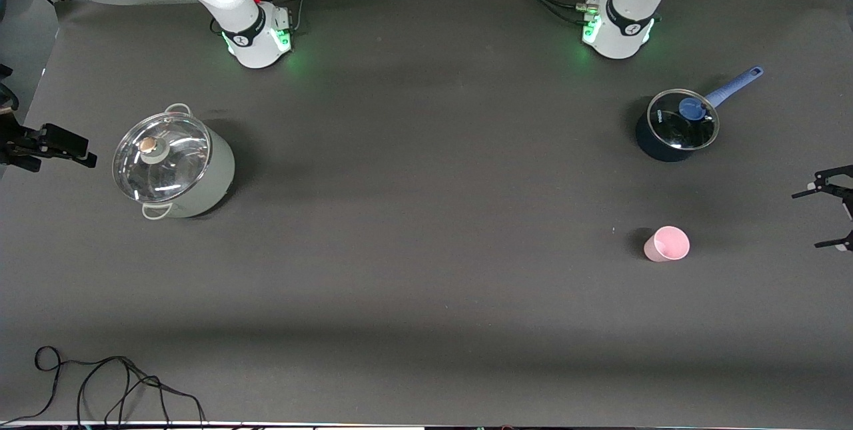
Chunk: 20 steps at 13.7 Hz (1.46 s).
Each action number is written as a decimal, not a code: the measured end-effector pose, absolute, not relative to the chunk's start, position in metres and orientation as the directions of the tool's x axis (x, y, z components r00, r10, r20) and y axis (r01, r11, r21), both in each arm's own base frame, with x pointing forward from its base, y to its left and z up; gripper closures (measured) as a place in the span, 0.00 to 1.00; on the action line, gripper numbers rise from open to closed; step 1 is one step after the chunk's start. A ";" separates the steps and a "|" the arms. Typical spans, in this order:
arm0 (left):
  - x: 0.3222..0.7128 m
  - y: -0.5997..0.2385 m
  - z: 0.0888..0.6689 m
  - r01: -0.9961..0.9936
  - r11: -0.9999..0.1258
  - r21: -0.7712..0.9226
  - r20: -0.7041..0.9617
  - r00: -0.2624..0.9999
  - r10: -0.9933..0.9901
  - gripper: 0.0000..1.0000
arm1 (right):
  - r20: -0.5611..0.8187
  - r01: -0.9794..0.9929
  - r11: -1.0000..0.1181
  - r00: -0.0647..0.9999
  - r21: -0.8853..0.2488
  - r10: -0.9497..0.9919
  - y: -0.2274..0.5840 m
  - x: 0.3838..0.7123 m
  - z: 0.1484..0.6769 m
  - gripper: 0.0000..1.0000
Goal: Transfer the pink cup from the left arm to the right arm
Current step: 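Reach the left gripper down to the pink cup and close on it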
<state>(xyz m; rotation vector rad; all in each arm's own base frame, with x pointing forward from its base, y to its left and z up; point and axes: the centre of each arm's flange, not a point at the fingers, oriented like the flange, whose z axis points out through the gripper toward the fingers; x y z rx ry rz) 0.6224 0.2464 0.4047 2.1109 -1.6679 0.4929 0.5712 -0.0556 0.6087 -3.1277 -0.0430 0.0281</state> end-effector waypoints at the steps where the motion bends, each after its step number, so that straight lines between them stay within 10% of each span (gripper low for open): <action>1: 0.620 0.260 0.383 -0.979 -0.180 0.092 0.554 0.200 -0.808 0.01 | -0.017 0.027 -1.000 0.999 -0.014 0.028 -0.056 0.571 0.609 0.00; 8: 0.617 0.274 0.230 -0.999 0.035 0.028 0.807 0.002 -0.590 0.01 | -0.013 0.031 -0.999 0.999 -0.015 0.031 -0.054 0.570 0.611 0.00; 20: 0.611 0.229 0.103 -0.997 0.009 -0.071 0.947 -0.070 -0.314 0.01 | -0.013 0.030 -0.999 0.999 -0.015 0.030 -0.054 0.570 0.611 0.00</action>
